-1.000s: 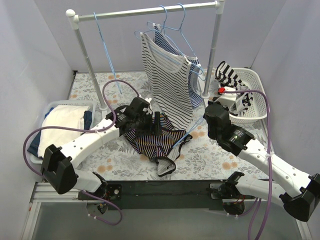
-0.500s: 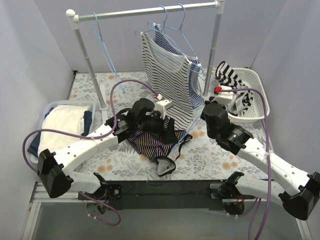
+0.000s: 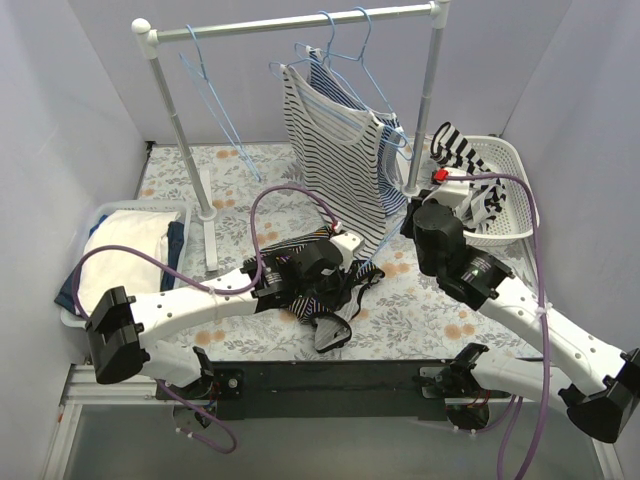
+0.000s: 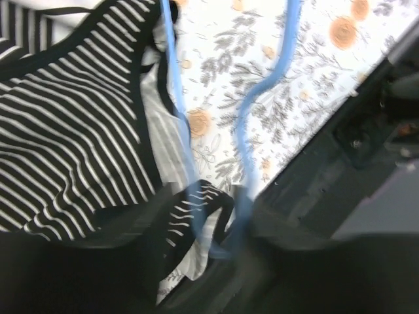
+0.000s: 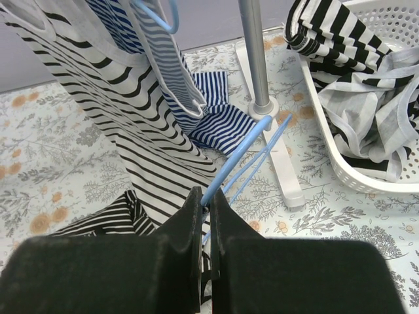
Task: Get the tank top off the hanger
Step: Place the hanger at the clothesline.
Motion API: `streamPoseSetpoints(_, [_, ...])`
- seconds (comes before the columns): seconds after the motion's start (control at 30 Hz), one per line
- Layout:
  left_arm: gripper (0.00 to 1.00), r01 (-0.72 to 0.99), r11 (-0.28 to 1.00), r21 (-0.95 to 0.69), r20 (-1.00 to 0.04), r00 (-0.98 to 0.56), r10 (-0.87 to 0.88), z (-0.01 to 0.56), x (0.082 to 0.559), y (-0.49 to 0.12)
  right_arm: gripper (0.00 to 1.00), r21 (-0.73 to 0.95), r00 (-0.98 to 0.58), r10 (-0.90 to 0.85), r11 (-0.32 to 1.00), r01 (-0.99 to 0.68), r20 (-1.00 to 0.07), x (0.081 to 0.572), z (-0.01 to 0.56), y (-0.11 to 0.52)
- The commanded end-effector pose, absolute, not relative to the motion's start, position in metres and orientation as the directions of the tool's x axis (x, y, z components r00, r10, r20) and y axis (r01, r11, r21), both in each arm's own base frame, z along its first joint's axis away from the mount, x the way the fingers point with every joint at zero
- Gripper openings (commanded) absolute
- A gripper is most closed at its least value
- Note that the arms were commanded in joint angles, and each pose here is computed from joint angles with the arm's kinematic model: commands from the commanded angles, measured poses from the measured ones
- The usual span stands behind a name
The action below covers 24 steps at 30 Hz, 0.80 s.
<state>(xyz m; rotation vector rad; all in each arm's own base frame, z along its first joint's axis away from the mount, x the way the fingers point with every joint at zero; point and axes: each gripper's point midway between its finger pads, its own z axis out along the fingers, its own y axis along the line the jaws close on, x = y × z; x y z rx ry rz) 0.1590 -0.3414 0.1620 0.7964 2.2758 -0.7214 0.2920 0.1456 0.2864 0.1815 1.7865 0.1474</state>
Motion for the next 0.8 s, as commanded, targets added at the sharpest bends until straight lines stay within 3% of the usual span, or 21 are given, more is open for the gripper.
streamPoseSetpoints(0.0, [0.23,0.605,0.775,-0.184,-0.770,-0.579,0.268,0.170,0.187,-0.332,0.01,0.288,-0.156,0.287,0.958,0.021,-0.945,0.287,0.316,0.143])
streamPoseSetpoints(0.2, [0.00,0.623,0.753,-0.210,-0.781,-0.571,0.254,0.182,0.184,-0.338,0.01,0.294,-0.192,0.291,0.956,0.015,-0.937,0.279,0.306,0.141])
streamPoseSetpoints(0.53, [0.00,0.671,0.699,-0.247,-0.785,-0.562,0.262,0.197,0.173,-0.343,0.01,0.301,-0.253,0.279,0.952,-0.049,-0.926,0.272,0.292,0.152])
streamPoseSetpoints(0.63, [0.00,0.668,0.700,-0.253,-0.785,-0.565,0.255,0.203,0.172,-0.341,0.25,0.303,-0.253,0.281,0.951,-0.054,-0.926,0.270,0.292,0.151])
streamPoseSetpoints(0.67, [0.00,0.669,0.698,-0.254,-0.782,-0.567,0.259,0.204,0.170,-0.340,0.39,0.306,-0.249,0.284,0.951,-0.054,-0.926,0.270,0.293,0.150])
streamPoseSetpoints(0.77, [0.00,0.687,0.668,-0.287,-0.764,-0.584,0.273,0.207,0.157,-0.335,0.49,0.315,-0.237,0.295,0.948,-0.051,-0.926,0.267,0.295,0.146])
